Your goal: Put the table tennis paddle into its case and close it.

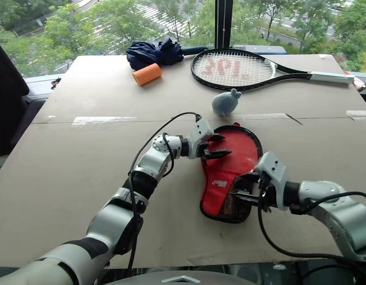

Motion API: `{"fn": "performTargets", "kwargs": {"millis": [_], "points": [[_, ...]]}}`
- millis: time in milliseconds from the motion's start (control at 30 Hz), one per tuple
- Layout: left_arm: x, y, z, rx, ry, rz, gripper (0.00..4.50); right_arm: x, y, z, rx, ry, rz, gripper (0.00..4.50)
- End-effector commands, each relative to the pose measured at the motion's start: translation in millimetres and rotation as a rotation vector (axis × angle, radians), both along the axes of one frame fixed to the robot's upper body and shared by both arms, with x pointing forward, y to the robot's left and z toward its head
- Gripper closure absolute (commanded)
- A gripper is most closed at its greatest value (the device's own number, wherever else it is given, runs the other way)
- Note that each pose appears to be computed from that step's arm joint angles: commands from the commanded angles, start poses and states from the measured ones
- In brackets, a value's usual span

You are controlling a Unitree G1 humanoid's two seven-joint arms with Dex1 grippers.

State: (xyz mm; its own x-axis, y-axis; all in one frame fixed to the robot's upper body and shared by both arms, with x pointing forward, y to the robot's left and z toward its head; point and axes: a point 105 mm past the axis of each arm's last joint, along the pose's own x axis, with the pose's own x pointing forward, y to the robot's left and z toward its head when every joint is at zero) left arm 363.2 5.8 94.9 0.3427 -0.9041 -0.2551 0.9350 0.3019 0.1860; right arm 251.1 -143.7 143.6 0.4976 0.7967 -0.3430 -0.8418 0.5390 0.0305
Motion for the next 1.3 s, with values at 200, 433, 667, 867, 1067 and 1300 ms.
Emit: {"fn": "performTargets", "kwargs": {"millis": [200,433,667,867,1067,1300], "points": [[-11,-6,-8,0.023,0.019,0.021,1.38,104,-9,36,0.021,-0.263,-0.285,0.05],[-16,-11,-10,0.006,0.034,0.035,1.38,178,34,41,-0.052,-0.373,-0.343,0.05],[-20,-12,-10,-0.006,0.041,0.044,1.38,213,44,51,0.06,-0.36,-0.451,0.05],[-21,-13,-7,-0.023,0.044,0.059,1.38,225,48,47,0.101,-0.292,-0.515,0.05],[-22,-12,-7,-0.037,0.05,0.076,1.38,219,73,33,0.216,-0.095,-0.435,0.05],[-19,-10,-3,-0.046,0.042,0.097,1.38,216,86,23,0.188,-0.082,-0.406,0.55]]}}
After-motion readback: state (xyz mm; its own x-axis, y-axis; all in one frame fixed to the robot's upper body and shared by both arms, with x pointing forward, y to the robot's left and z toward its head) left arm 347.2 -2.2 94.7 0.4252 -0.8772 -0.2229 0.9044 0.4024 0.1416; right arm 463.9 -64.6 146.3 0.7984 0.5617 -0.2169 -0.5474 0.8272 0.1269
